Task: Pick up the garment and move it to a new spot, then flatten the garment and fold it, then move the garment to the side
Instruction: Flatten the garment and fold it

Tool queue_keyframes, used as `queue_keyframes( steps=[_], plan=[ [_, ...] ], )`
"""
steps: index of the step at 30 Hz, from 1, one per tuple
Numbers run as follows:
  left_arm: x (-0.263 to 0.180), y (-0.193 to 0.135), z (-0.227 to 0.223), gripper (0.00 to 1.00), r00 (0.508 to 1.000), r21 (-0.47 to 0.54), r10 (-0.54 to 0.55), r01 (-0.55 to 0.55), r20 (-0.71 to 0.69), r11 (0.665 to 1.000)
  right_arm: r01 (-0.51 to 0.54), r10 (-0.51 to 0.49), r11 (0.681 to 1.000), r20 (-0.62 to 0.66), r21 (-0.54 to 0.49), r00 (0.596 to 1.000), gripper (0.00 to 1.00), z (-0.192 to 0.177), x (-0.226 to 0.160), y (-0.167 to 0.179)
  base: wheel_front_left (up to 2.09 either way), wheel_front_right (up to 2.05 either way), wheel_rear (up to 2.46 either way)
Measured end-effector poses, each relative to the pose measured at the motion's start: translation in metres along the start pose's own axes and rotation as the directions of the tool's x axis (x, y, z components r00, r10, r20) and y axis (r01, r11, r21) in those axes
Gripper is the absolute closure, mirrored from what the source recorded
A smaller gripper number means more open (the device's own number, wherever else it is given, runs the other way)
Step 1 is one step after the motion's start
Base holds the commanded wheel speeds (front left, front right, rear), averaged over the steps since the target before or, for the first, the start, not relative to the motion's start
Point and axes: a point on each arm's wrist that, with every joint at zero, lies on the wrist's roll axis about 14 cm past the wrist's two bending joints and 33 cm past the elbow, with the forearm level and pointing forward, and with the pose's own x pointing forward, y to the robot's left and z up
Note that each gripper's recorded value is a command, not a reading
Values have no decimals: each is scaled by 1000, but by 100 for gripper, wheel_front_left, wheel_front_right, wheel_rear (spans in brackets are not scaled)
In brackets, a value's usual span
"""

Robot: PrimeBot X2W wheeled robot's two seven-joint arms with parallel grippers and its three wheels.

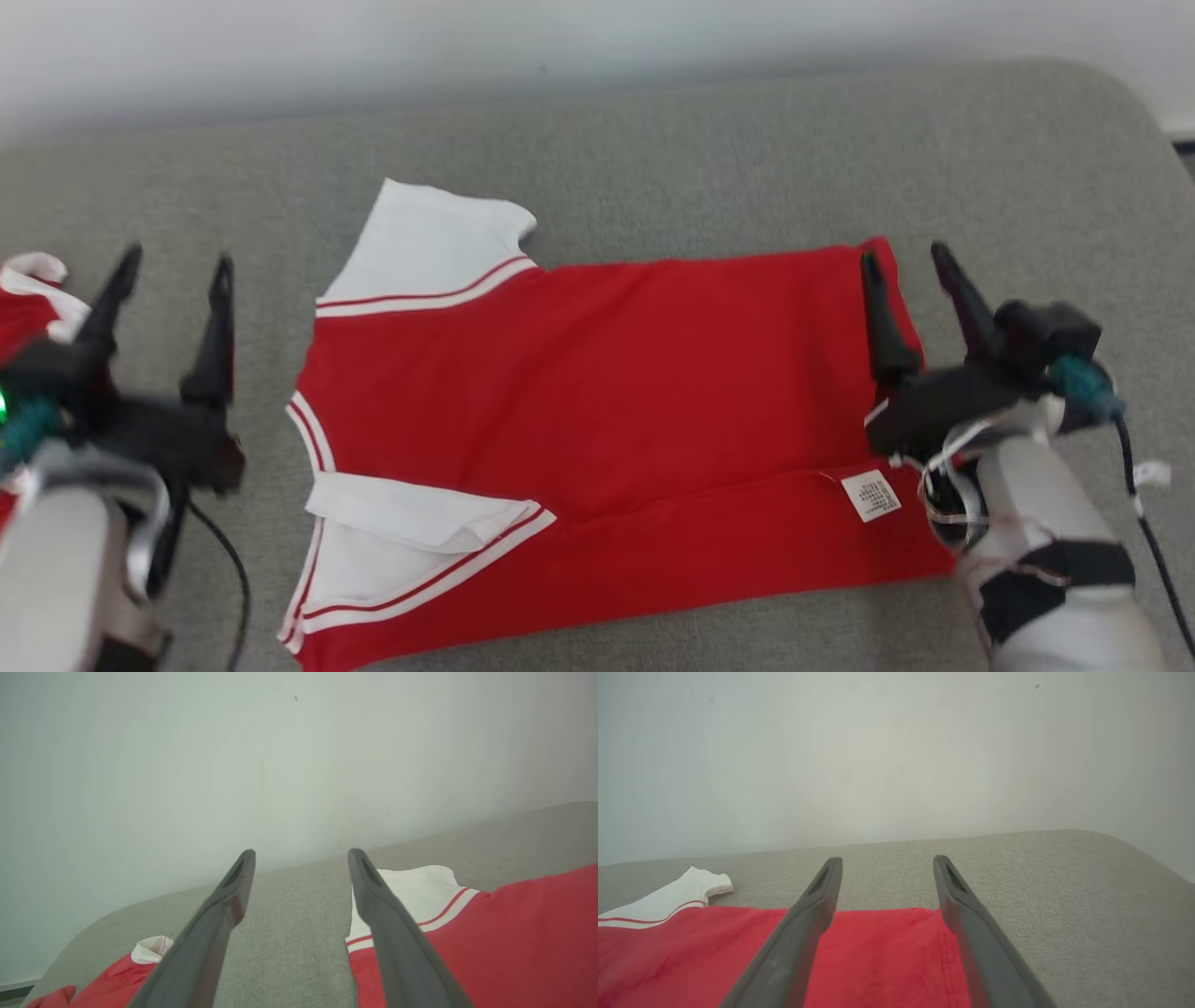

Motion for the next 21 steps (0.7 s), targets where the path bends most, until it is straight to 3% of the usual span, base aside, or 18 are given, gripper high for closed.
queue_keyframes(
  steps=[12,21],
  plan=[
    [98,-3,-26,0,983,-42,-105,99,-150,994,43,-46,999,-140,-26,989,0,-35,45,-22,0,0,0],
    [136,-37,-83,0,913,-95,-209,187,-352,978,86,-103,994,-290,-69,952,0,-59,51,-47,0,0,0]
  ],
)
